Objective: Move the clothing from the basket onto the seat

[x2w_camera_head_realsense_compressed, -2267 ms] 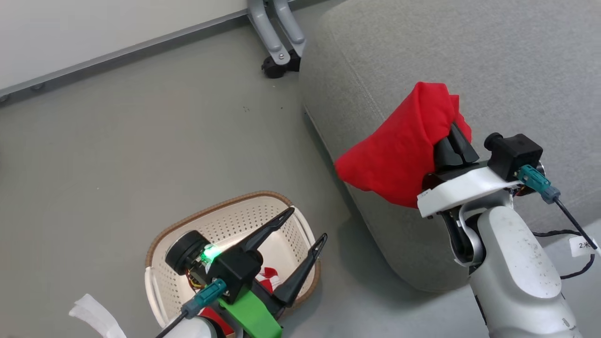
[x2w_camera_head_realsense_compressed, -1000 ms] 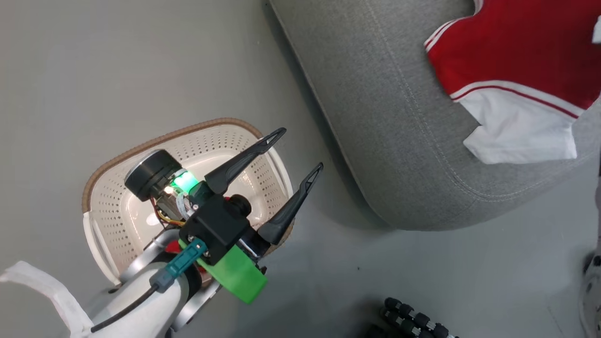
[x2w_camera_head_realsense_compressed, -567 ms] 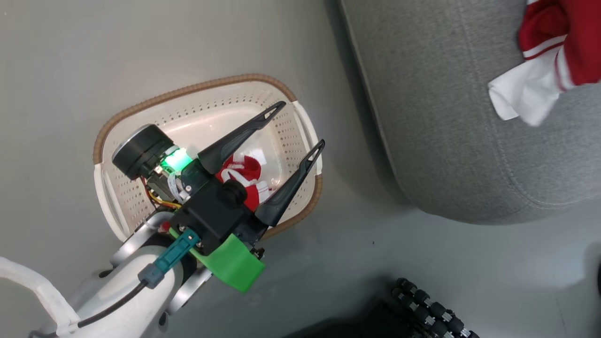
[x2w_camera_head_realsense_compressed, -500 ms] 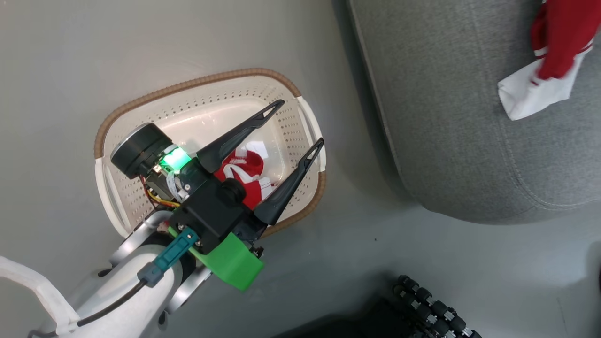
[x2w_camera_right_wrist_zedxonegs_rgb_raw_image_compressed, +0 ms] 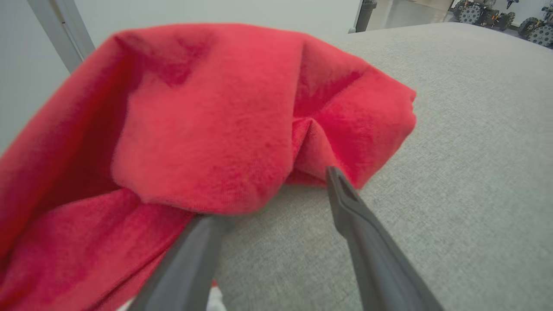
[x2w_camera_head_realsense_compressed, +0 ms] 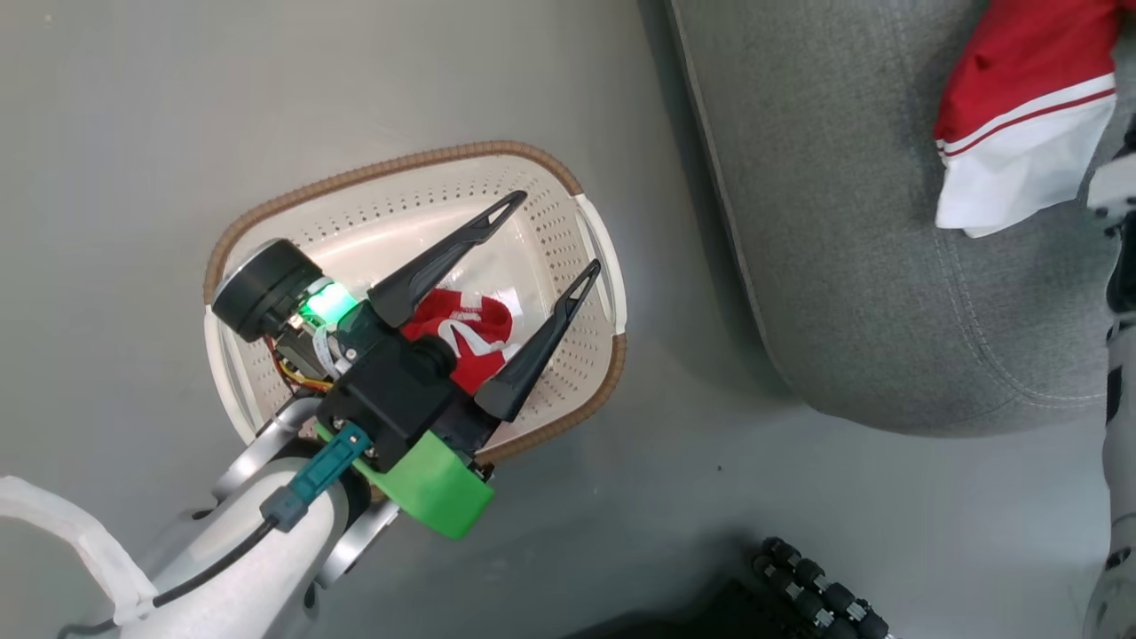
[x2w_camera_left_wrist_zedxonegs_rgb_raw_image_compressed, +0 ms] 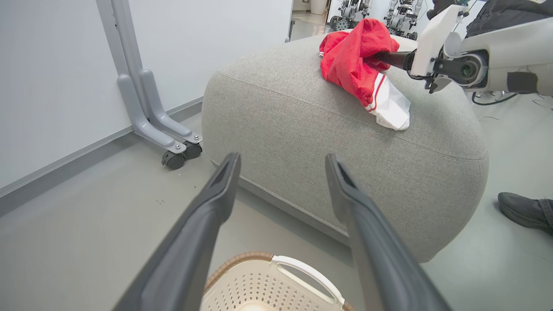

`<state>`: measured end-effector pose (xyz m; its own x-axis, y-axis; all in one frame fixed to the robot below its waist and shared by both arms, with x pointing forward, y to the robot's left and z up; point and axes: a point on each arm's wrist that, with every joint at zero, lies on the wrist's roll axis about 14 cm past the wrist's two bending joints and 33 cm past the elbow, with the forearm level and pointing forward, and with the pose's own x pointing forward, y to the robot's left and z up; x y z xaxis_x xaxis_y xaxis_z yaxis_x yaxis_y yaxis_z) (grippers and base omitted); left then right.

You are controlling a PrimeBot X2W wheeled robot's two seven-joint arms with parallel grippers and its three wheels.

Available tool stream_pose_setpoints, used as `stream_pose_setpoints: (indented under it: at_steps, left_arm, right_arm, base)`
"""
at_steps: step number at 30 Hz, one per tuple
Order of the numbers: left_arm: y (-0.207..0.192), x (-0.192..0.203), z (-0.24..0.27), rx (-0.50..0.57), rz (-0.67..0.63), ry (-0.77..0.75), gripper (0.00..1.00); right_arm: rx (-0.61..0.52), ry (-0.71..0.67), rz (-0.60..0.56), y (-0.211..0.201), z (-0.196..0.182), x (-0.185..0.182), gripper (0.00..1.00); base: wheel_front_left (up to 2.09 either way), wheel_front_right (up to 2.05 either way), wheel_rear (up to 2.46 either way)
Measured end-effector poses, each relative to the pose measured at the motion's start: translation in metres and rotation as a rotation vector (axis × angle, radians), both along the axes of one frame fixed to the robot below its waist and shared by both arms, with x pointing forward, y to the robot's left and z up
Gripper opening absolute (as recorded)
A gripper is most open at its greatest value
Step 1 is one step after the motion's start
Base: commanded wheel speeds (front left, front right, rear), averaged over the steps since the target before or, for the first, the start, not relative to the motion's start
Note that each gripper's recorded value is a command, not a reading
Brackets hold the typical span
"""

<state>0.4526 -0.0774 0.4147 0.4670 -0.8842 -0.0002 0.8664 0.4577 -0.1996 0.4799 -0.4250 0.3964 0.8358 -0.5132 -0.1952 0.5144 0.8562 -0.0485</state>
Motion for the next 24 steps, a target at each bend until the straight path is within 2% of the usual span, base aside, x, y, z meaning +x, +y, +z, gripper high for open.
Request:
stream_pose_setpoints:
  at_steps: [9,17,24]
  left_arm:
    - [0.002,-0.012,0.029,-0.038,0.041,-0.022,1.0]
    - [0.016,-0.018,0.054,-0.056,0.132,-0.056,1.0]
    - [0.038,-0.021,0.07,-0.052,0.228,-0.091,1.0]
  right_arm:
    - [-0.019,-0.088,0.007,0.023,0.031,-0.043,1.0]
    - [-0.053,-0.212,0.144,0.079,0.076,-0.051,1.0]
    - [-0.022,-0.264,0.283,0.131,0.091,-0.053,1.0]
  base:
    - [0.0,0.0,0.0]
    - [0.0,0.0,0.0]
    - [0.0,0.0,0.0]
